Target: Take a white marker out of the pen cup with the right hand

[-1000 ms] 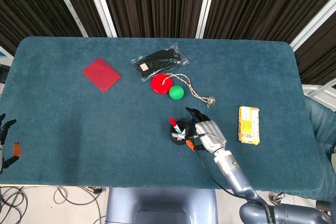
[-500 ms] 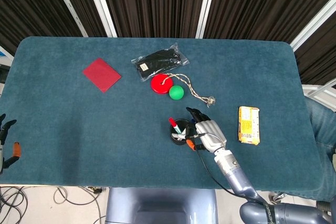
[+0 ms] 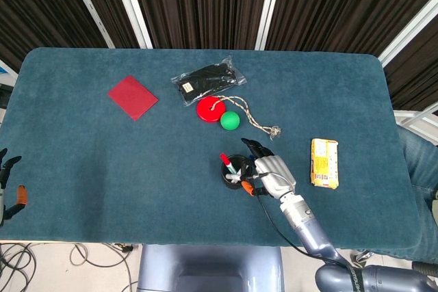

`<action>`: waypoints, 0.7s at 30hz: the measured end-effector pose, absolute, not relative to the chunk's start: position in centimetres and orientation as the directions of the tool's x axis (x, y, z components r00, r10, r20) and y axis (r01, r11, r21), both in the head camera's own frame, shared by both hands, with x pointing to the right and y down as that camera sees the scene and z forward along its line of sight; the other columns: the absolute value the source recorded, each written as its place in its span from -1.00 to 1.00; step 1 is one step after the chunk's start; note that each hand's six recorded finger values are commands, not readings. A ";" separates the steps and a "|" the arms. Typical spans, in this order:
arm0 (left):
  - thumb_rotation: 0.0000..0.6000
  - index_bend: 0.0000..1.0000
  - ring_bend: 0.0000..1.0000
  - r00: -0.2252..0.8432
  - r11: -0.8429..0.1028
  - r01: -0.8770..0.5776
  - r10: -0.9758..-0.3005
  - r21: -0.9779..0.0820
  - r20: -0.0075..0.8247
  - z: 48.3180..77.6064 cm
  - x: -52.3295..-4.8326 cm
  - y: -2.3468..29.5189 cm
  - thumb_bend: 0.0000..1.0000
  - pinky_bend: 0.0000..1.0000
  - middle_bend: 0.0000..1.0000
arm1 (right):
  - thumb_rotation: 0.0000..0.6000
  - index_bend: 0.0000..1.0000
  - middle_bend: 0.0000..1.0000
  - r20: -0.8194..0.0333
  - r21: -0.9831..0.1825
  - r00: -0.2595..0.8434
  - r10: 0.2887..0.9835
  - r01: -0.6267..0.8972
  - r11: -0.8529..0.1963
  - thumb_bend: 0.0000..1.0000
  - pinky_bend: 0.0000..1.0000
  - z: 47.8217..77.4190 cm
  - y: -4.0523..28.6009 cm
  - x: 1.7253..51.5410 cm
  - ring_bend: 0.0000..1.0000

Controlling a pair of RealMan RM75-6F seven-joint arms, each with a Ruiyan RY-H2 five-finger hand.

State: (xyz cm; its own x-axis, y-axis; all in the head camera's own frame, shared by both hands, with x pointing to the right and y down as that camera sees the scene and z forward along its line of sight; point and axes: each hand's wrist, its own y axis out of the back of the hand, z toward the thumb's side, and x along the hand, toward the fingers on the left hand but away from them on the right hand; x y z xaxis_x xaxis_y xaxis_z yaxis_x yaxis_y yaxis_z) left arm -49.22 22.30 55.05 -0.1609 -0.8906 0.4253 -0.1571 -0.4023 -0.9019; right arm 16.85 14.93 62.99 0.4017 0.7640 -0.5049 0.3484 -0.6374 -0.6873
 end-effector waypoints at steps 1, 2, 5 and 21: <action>1.00 -0.68 -1.00 -0.161 -0.402 -0.157 -0.891 -0.902 0.425 55.0 -49.2 22.3 0.08 -0.97 -1.00 | 1.00 0.17 -1.00 -0.499 -0.690 0.402 0.768 0.352 -0.632 -0.05 -0.65 62.7 14.8 16.9 -0.98; 1.00 -0.68 -1.00 -0.161 -0.402 -0.157 -0.891 -0.902 0.425 55.0 -49.2 22.3 0.08 -0.97 -1.00 | 1.00 0.17 -1.00 -0.489 -0.695 0.401 0.775 0.358 -0.624 -0.05 -0.65 62.2 14.5 16.9 -0.98; 1.00 -0.68 -1.00 -0.160 -0.402 -0.158 -0.891 -0.902 0.425 55.0 -49.2 22.3 0.08 -0.97 -1.00 | 1.00 0.17 -1.00 -0.467 -0.708 0.396 0.791 0.368 -0.603 -0.05 -0.65 61.0 13.7 17.2 -0.98; 1.00 -0.68 -1.00 -0.161 -0.401 -0.158 -0.891 -0.902 0.425 55.0 -49.2 22.4 0.08 -0.97 -1.00 | 1.00 0.17 -1.00 -0.390 -0.737 0.295 0.872 0.467 -0.488 -0.05 -0.65 54.8 7.1 21.3 -0.98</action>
State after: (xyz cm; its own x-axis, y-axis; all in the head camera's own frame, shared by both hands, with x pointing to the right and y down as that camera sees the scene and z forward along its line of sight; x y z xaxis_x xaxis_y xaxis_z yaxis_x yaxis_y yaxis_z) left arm -49.16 22.35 54.98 -0.1605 -0.8911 0.4245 -0.1582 -0.4013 -0.9022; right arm 21.28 7.09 54.78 0.2949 0.8722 -0.3902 0.4670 -0.4879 -0.7375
